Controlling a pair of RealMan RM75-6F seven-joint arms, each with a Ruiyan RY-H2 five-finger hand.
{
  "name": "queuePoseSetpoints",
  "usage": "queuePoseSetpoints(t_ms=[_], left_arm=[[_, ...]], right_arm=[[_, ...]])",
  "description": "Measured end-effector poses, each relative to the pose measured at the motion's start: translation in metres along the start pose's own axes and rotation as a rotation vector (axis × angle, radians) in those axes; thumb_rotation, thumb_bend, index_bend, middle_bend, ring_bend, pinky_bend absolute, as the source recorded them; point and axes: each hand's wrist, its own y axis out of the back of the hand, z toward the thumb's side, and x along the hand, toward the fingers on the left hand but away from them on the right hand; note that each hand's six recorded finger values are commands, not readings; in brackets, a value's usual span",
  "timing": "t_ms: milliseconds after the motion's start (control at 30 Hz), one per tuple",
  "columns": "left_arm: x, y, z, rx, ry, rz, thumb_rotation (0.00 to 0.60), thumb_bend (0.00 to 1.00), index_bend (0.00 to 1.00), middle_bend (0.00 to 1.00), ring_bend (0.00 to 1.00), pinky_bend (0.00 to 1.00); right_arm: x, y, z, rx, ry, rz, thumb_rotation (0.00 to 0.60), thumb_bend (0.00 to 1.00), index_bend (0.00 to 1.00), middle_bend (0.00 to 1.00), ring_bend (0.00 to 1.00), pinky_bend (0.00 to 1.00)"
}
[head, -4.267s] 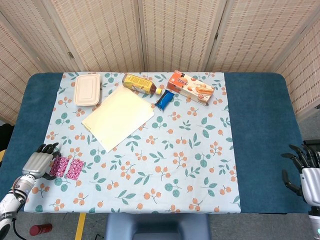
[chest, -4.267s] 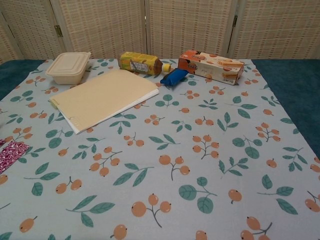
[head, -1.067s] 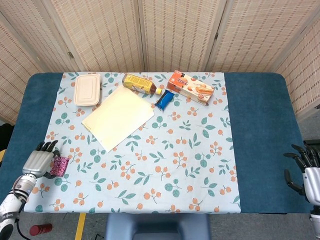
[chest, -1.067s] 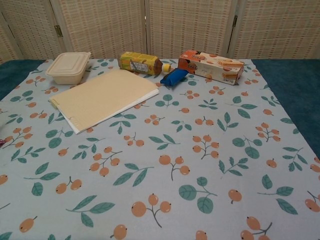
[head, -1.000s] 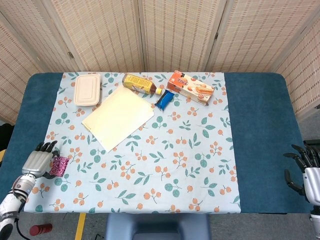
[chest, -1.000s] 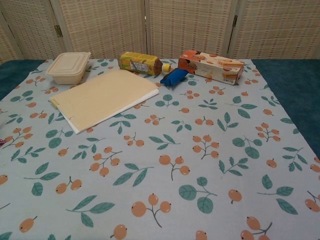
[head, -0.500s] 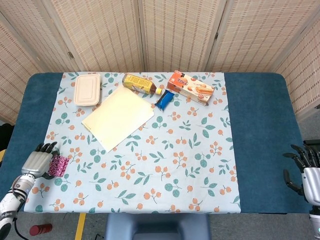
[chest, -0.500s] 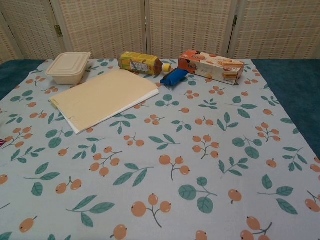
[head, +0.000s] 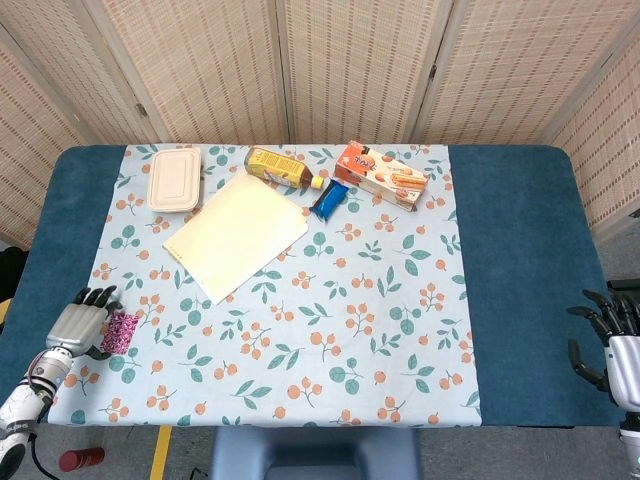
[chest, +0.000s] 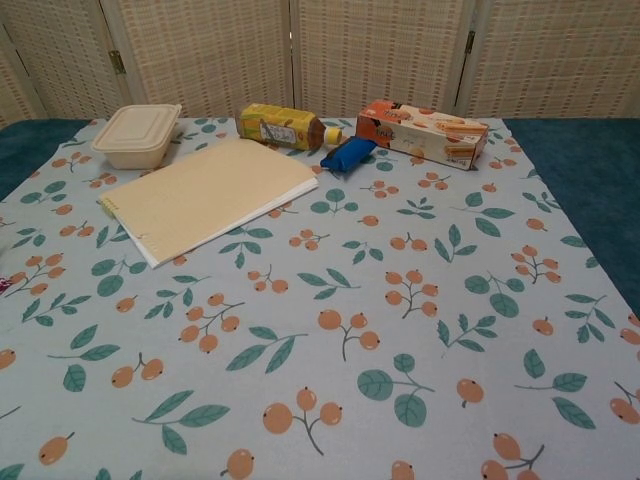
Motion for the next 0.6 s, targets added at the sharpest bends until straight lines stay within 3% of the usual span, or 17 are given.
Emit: queuePoseSetpoints(t_ms=[167,267,600], left_arm=[[-0.001,0.001,0.002,-0.009,0.004,-0.001,0.6,0.1,0.14,0.0,0.0,0.0],[-0.004,0.006,0.004,-0.063,0.01,0.02,0.6,0.1,0.14,0.0,0.0,0.0],[-0.034,0.046,0.007,-0.367,0.073,0.219,0.6,0.13,0.19,0.0,0.0,0.0]], right_arm=[[0.0,0.0,0.0,0.0,0.001,0.0,0.6,0.5,0.3,0.17,0.0,0.0],[-0.001,0.0,-0.001,0.003,0.002,0.006,0.6,0.5,0.3,0.17,0.0,0.0],[-0.014,-0.001,0.002,0.015,0.039,0.072,0.6,0.5,0.3,0.16,0.0,0.0]])
